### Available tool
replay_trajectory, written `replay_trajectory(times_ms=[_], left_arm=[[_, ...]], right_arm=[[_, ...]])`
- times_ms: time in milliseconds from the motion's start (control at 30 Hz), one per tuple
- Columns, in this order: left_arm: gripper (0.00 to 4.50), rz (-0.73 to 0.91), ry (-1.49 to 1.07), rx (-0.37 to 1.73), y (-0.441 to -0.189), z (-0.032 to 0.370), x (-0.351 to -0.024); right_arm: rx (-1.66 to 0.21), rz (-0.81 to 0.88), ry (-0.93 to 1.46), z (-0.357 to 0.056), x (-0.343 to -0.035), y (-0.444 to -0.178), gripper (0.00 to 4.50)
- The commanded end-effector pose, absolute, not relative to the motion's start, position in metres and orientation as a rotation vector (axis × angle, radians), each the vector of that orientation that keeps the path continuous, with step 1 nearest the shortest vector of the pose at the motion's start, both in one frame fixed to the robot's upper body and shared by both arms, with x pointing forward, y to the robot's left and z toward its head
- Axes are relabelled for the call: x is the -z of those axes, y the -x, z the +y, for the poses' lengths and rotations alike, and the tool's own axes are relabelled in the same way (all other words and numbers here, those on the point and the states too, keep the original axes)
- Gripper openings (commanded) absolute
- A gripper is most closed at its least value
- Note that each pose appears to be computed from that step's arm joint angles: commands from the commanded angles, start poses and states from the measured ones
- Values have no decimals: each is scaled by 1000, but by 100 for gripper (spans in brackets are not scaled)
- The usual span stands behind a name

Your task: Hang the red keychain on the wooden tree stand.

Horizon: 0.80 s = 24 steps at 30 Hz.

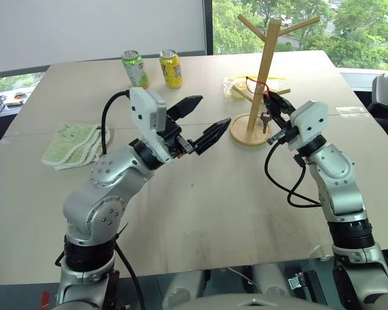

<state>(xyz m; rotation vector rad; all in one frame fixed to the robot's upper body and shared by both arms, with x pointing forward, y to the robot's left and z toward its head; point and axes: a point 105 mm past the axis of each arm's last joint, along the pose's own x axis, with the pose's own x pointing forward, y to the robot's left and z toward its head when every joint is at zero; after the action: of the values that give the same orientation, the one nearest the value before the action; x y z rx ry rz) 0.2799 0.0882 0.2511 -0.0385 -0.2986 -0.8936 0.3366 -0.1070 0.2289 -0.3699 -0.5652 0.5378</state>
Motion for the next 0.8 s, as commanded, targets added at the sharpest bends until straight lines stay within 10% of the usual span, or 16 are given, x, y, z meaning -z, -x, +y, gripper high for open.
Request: replay_trajectory(times_ms=[33, 800], left_arm=[[450, -342, 36, 896, -276, 89, -261], [450, -340, 46, 884, -278, 89, -261]], right_arm=[[-522, -631, 356, -107, -247, -332, 3], [-422, -482, 342, -109, -222, -377, 3]])
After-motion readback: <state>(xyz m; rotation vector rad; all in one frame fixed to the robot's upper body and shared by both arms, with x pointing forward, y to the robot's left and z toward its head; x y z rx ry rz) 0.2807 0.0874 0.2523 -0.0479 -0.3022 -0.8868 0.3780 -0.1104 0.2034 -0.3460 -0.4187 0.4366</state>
